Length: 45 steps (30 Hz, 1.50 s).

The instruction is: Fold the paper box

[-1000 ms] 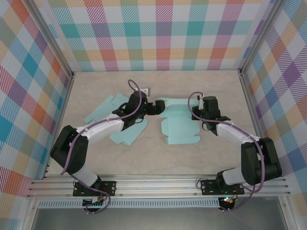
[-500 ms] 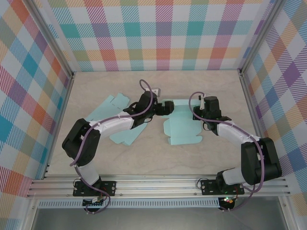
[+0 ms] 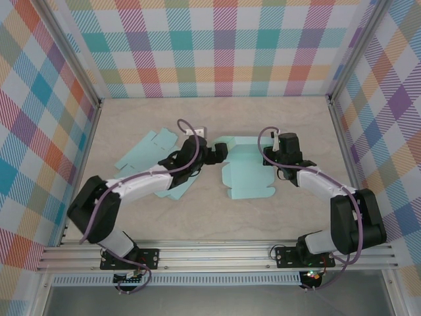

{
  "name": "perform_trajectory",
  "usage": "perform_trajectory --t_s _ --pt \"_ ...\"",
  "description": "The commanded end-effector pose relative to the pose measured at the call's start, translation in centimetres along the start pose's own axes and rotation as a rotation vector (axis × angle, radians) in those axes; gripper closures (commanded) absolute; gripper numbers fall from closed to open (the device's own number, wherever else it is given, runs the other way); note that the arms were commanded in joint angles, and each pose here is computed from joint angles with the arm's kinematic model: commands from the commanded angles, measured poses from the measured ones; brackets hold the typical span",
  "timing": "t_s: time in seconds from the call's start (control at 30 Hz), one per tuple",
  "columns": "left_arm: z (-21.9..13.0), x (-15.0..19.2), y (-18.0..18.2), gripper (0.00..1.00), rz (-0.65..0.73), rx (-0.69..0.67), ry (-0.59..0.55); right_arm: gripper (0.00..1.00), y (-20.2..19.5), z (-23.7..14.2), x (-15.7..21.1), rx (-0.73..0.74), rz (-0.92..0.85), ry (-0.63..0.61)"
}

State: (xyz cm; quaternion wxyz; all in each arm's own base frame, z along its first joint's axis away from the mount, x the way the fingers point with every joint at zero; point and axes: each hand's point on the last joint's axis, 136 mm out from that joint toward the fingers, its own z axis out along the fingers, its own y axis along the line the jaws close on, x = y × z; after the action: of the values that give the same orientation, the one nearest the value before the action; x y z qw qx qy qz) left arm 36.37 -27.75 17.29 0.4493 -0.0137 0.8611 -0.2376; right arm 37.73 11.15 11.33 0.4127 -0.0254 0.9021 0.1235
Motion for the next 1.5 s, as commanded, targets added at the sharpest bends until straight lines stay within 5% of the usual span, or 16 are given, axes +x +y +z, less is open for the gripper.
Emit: perform_trajectory --t_s 0.0,0.17,0.33,0.83,1.1,1.47 --pt "-2.5 1.0 2.3 0.01 -0.065 -0.061 -0.012 1.00 0.7 -0.2 -0.7 -0.029 -0.001 -0.037" --pt "-3.5 4.4 2.8 0.11 -0.213 0.024 0.051 1.00 0.7 -0.2 -0.7 -0.028 0.001 -0.038" --pt "-2.8 6.6 0.6 0.13 -0.201 0.108 0.125 1.00 0.7 -0.1 -0.7 -0.034 0.003 -0.035" --pt "2.3 6.0 -4.4 0.39 -0.172 0.216 0.103 1.00 0.8 -0.2 -0.6 -0.037 0.004 -0.033" --pt "2.8 5.2 -6.2 0.61 -0.156 0.268 0.090 1.00 0.9 -0.1 -0.5 -0.042 0.004 -0.029" --pt "1.9 4.8 -7.8 0.61 -0.071 0.275 0.027 1.00 1.0 0.0 -0.5 -0.047 0.005 -0.027"
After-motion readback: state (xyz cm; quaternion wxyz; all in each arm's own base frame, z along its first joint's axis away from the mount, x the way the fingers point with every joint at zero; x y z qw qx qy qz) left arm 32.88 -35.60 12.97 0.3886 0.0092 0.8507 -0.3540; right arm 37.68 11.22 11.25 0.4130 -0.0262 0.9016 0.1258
